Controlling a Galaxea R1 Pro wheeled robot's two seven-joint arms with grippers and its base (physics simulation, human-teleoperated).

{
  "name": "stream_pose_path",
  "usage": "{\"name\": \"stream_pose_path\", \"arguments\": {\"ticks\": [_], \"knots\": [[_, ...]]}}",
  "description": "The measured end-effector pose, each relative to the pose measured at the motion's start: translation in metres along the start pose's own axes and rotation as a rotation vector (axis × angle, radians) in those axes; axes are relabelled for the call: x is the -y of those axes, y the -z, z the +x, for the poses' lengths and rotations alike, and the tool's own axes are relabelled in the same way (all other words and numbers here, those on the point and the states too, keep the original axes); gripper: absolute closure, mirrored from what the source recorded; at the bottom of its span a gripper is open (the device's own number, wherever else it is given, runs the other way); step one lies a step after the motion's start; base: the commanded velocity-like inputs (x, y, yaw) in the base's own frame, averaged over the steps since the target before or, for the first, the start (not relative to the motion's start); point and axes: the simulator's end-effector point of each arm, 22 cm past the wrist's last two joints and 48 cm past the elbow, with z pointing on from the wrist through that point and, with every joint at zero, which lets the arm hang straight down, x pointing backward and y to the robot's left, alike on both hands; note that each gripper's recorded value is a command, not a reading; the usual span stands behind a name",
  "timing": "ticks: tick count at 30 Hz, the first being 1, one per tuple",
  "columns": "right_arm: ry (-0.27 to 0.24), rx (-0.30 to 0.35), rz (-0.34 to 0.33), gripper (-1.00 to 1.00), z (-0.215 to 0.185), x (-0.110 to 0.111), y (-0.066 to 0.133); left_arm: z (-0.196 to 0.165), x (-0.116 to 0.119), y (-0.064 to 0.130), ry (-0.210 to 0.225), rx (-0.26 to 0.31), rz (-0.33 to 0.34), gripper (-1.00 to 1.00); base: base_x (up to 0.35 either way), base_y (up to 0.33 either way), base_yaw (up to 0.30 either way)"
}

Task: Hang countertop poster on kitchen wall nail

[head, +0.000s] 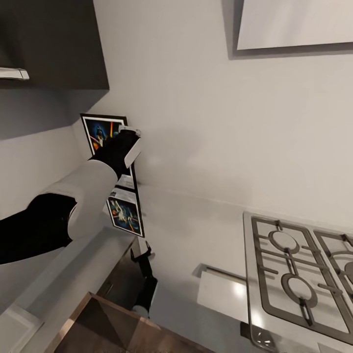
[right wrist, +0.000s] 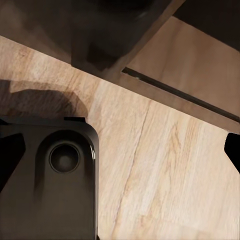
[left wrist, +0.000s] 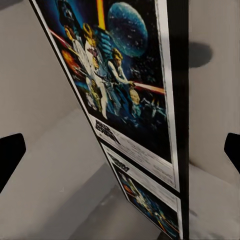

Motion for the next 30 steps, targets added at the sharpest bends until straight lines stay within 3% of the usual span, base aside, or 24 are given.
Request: {"name": "stream_pose_path", "arguments": {"ticks": [8,13,30], "knots": [[0.003,-0.012,-0.001,-1.0,0.004,0.0,0.001,0.007,0.003,-0.007,0.005,-0.012,0.002,-1.0,0.0,0.0,0.0],[0.004,-0.02,-0.002,-1.0,0.006,0.0,0.002,0.004,0.005,-0.011,0.031,0.017,0.003,-1.0,0.0,0.0,0.0],[0.011,-0.047,-0.005,-1.0,0.016,0.0,0.005,0.021,0.014,-0.025,0.022,-0.005,0.005,-1.0,0.0,0.0,0.0]]}}
